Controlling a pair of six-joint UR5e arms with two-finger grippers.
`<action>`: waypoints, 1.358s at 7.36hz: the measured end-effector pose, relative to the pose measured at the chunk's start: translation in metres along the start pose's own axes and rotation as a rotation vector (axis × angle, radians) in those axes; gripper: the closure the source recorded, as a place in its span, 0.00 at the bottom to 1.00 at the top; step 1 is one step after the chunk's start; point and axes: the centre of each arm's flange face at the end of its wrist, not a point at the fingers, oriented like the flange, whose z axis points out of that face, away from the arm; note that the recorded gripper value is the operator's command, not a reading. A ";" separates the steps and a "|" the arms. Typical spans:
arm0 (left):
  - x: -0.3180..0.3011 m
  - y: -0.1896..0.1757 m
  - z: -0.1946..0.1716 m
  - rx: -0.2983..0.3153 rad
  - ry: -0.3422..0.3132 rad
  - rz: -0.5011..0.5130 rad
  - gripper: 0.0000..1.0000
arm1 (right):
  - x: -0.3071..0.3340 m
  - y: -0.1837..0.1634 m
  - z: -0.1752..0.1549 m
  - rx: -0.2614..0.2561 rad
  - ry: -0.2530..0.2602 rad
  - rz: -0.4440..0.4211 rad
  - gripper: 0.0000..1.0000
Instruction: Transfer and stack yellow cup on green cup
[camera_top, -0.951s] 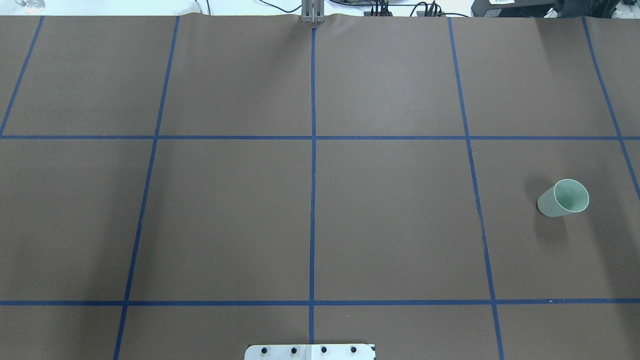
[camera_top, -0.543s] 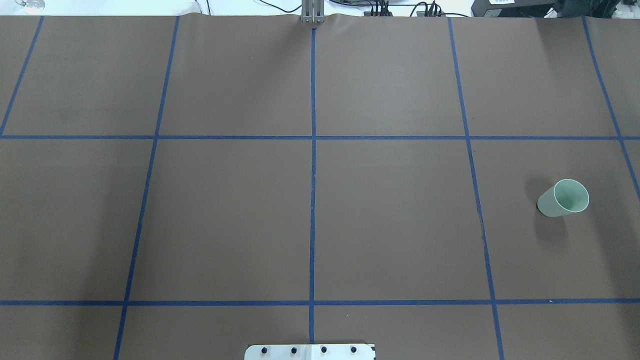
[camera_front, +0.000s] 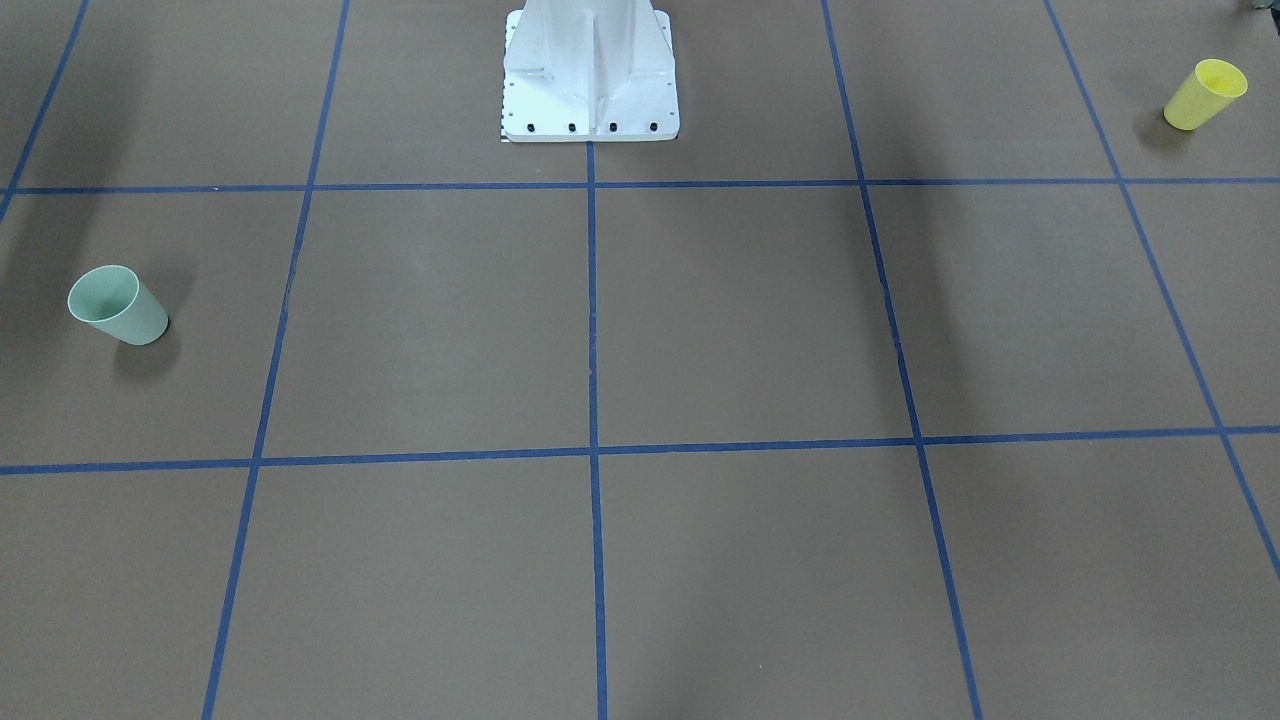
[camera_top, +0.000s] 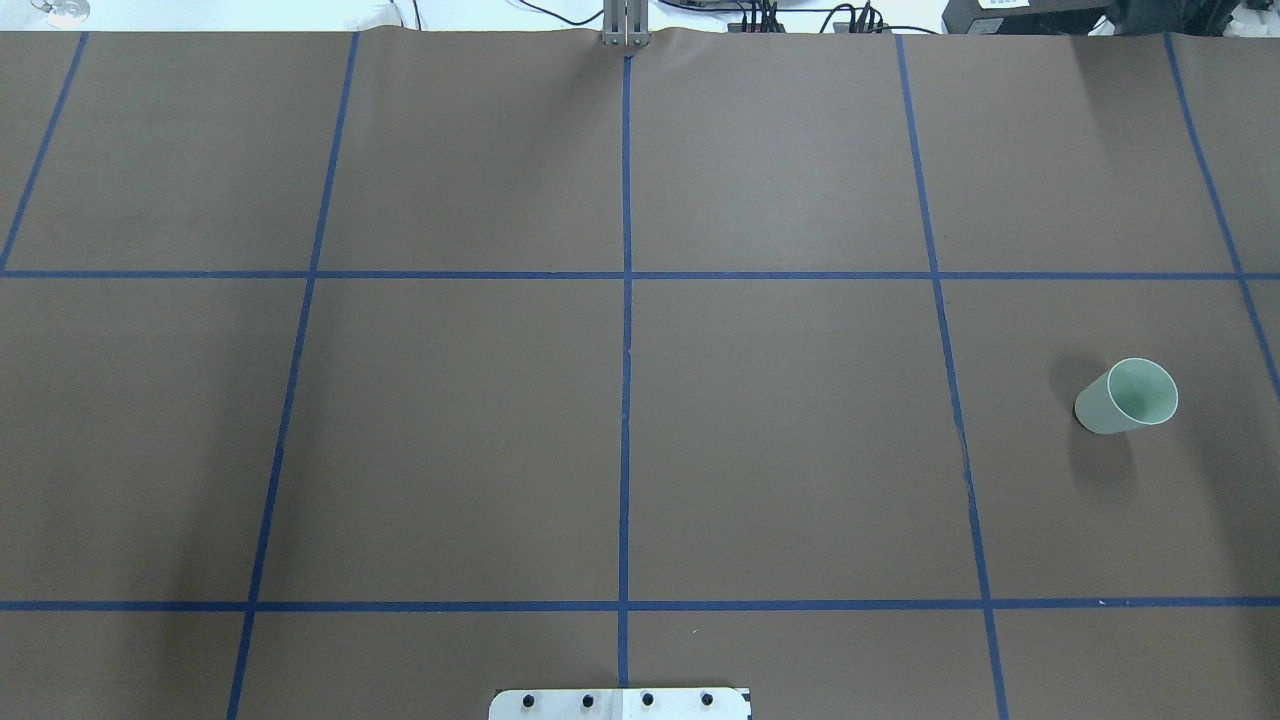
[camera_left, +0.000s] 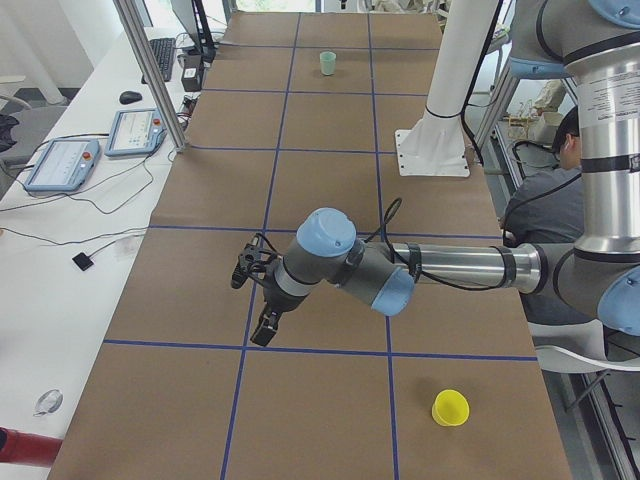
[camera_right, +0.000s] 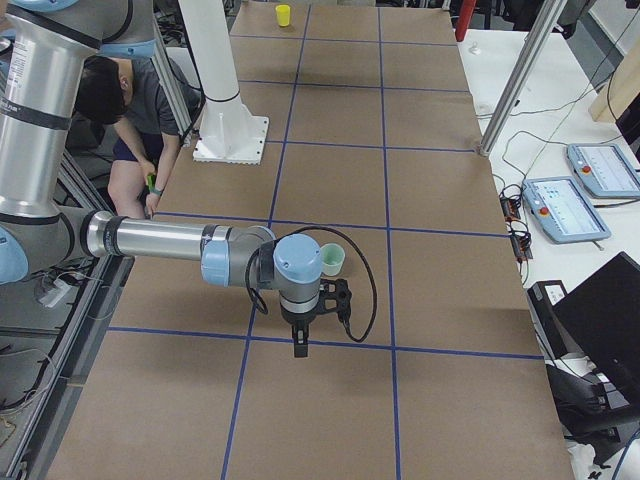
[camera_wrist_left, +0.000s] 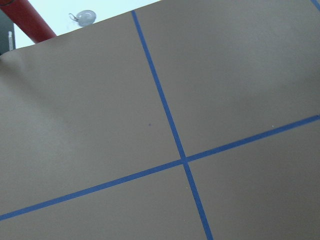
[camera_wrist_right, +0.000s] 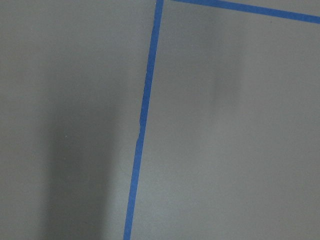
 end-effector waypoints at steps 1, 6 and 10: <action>-0.001 -0.006 -0.007 0.035 -0.066 -0.083 0.00 | 0.000 0.001 0.001 -0.002 0.000 0.001 0.01; -0.013 -0.016 -0.003 0.157 -0.433 -0.372 0.00 | 0.002 0.005 0.003 -0.007 -0.001 0.006 0.00; -0.038 0.000 0.011 0.154 -0.832 -0.552 0.00 | 0.004 0.012 0.006 -0.017 -0.002 0.016 0.00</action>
